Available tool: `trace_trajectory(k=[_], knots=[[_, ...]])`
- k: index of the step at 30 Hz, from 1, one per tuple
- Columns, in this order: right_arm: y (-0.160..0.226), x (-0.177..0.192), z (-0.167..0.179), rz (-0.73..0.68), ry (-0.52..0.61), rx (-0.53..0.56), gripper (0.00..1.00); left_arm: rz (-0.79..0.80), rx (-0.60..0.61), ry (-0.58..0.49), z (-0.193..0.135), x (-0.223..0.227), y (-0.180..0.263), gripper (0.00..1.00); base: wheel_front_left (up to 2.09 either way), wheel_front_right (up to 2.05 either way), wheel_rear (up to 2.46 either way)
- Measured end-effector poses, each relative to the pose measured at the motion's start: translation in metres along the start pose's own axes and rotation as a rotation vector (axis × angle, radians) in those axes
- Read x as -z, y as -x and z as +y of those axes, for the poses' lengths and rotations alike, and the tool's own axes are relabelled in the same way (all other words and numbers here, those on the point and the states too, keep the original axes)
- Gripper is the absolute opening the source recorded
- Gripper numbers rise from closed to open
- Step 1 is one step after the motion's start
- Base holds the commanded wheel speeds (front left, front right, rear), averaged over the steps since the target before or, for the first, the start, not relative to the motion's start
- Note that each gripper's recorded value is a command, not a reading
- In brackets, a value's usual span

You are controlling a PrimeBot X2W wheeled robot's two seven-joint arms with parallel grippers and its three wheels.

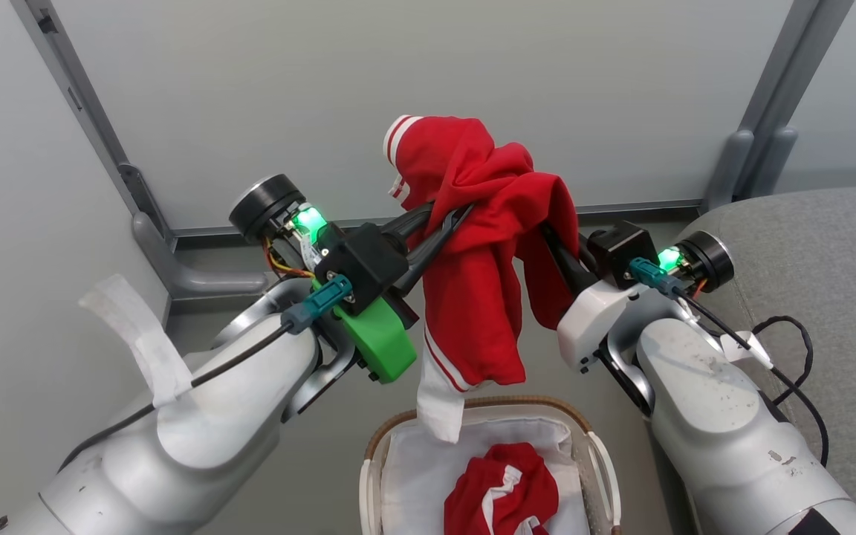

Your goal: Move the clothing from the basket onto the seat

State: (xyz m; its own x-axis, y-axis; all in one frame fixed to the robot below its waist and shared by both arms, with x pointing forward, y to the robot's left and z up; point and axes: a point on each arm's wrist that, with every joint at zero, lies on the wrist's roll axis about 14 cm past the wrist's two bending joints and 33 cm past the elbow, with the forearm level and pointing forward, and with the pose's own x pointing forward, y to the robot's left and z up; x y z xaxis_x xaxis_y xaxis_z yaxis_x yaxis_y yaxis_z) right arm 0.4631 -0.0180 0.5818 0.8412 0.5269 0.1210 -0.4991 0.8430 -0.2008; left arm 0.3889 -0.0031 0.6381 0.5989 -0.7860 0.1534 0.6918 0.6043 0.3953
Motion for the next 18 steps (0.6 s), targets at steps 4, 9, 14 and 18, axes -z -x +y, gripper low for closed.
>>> trace_trajectory(k=[4, 9, 14, 18], knots=[[0.002, -0.002, -0.003, -0.005, -0.004, 0.01, 0.0, 0.004, -0.014, 0.031, -0.002, 0.006, 0.001, 0.0, 0.0, 0.0, 0.0], [0.005, -0.013, -0.013, -0.04, -0.009, 0.042, 0.0, -0.003, -0.068, 0.119, -0.003, 0.014, 0.003, 0.0, 0.0, 0.0, 0.0], [0.008, -0.031, -0.026, -0.092, -0.001, 0.08, 0.0, 0.006, -0.11, 0.223, -0.011, 0.029, 0.006, 0.96, 0.0, 0.0, 0.0], [0.012, -0.041, -0.037, -0.122, 0.01, 0.111, 0.0, 0.017, -0.148, 0.287, -0.015, 0.041, 0.009, 1.0, 0.0, 0.0, 0.0]])
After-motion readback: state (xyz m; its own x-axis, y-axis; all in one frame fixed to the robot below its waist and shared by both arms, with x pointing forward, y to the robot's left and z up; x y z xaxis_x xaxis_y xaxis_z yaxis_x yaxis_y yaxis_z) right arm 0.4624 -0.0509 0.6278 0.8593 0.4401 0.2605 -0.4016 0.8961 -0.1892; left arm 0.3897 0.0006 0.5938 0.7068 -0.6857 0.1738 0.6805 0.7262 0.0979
